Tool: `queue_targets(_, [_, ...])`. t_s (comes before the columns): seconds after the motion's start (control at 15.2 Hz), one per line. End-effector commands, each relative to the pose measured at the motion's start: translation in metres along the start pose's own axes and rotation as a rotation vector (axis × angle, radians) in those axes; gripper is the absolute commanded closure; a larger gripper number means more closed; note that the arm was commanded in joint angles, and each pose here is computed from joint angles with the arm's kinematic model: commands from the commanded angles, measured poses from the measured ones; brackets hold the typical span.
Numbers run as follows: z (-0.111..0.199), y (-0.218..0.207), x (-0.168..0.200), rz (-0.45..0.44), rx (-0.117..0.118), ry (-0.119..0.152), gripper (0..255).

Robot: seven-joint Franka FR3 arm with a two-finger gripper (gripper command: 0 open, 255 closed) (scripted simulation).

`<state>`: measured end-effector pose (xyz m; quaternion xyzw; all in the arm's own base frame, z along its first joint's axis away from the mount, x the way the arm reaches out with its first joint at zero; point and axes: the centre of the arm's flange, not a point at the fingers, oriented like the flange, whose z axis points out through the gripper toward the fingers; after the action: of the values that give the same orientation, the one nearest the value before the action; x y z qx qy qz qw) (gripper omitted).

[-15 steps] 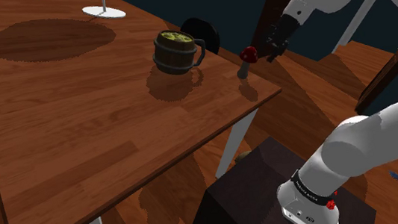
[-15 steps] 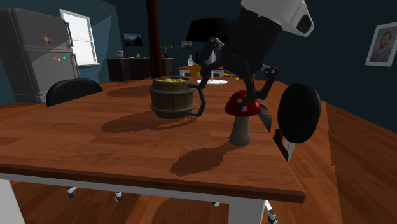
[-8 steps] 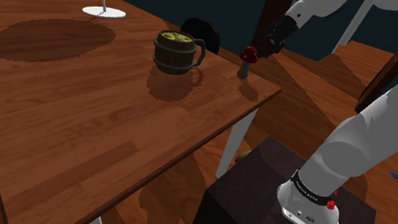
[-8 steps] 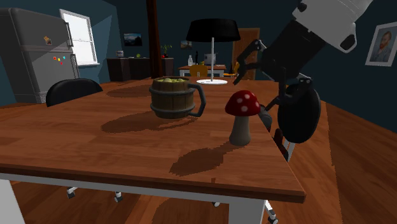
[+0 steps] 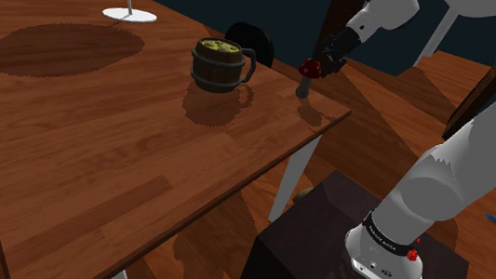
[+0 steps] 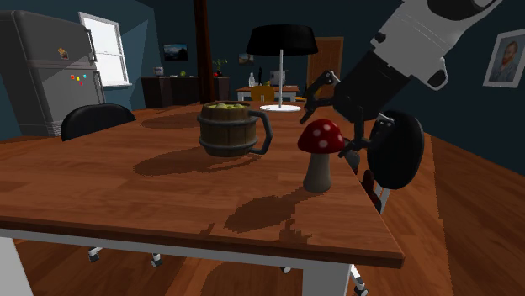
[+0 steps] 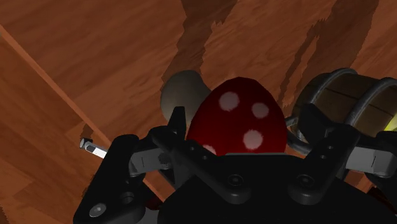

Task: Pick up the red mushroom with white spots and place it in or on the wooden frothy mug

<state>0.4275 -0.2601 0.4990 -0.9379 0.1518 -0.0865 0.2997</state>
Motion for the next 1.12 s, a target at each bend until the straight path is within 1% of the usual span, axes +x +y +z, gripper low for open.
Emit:
queue_targets(0.0, [0.0037, 0.0004, -0.0012, 0.0, 0.0, 0.001, 0])
queue_targets(0.4, [0.0036, 0.0004, -0.0012, 0.0, 0.0, 0.001, 0])
queue_targets(0.46, [0.0036, 0.0004, -0.0012, 0.0, 0.0, 0.001, 255])
queue_targets(1.06, [0.0037, 0.0004, -0.0012, 0.0, 0.0, 0.001, 255])
